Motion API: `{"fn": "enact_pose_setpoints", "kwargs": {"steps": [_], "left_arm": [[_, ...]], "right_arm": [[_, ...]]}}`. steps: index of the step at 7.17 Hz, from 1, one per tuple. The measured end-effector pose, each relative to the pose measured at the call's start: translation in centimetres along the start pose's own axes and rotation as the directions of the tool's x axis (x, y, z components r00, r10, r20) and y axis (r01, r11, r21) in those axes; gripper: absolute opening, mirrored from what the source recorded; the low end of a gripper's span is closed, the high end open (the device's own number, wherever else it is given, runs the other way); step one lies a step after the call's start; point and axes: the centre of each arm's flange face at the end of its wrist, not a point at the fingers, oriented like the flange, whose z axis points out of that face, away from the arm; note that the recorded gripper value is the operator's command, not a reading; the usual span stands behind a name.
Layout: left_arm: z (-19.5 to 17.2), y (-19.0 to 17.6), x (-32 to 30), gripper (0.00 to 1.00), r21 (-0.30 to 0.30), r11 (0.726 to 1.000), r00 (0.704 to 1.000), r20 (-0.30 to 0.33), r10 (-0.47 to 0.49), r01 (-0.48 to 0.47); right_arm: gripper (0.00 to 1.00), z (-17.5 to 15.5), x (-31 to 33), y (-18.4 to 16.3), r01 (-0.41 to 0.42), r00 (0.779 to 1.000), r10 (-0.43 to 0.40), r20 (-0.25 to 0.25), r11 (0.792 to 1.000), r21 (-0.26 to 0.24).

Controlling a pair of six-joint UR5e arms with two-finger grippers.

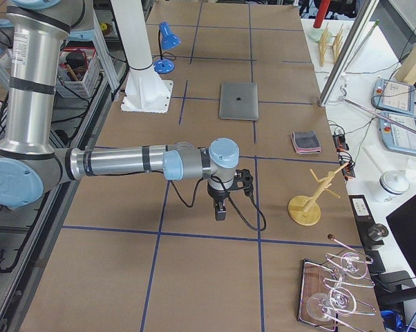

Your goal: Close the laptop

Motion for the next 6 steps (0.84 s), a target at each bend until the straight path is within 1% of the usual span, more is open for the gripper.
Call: {"fn": "enact_pose_setpoints", "kwargs": {"steps": [3, 6], "left_arm": [[0.8, 0.6, -0.6, 1.00, -0.018, 1.000, 1.000, 0.003, -0.006, 0.006], [1.3, 0.7, -0.8, 1.00, -0.028, 1.000, 1.000, 0.001, -0.010, 0.010]], "right_arm": [[1.00, 0.6, 0.6, 0.5, -0.023, 1.000, 0.023, 0.001, 1.000, -0.012], [1.00, 0.6, 0.6, 0.6, -0.025, 1.000, 0.025, 0.005, 1.000, -0.013]]}}
